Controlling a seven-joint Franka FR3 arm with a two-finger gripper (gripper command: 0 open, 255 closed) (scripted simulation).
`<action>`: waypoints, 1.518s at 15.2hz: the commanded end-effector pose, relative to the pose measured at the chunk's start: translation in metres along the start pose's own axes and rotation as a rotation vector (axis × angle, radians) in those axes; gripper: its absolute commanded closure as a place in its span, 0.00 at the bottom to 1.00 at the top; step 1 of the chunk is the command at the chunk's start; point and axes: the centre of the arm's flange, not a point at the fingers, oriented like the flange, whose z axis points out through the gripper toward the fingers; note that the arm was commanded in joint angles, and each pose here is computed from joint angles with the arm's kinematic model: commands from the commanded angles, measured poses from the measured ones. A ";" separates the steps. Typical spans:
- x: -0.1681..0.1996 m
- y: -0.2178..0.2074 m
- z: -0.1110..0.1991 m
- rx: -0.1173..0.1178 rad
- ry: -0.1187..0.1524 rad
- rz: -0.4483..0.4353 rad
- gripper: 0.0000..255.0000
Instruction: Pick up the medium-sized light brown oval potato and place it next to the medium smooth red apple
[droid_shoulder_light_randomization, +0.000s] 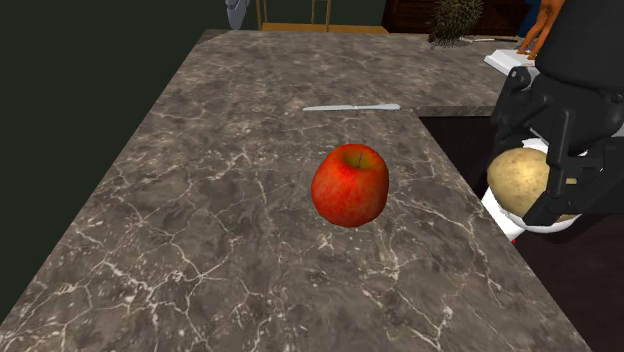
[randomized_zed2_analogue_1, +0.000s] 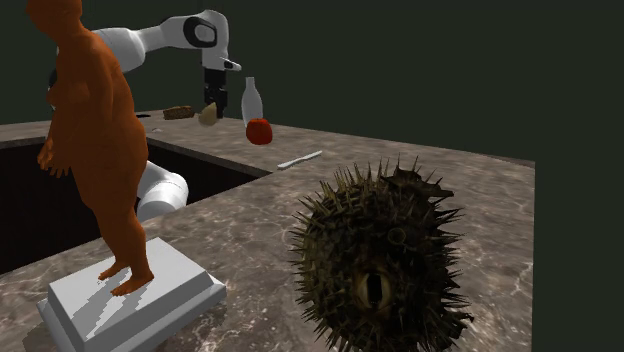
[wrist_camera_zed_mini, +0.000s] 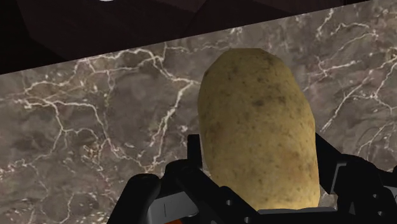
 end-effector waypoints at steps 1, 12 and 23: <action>0.002 0.000 0.011 0.000 0.000 0.000 1.00; 0.008 0.004 0.069 0.000 0.000 0.000 1.00; 0.009 0.004 0.085 0.000 0.000 0.000 1.00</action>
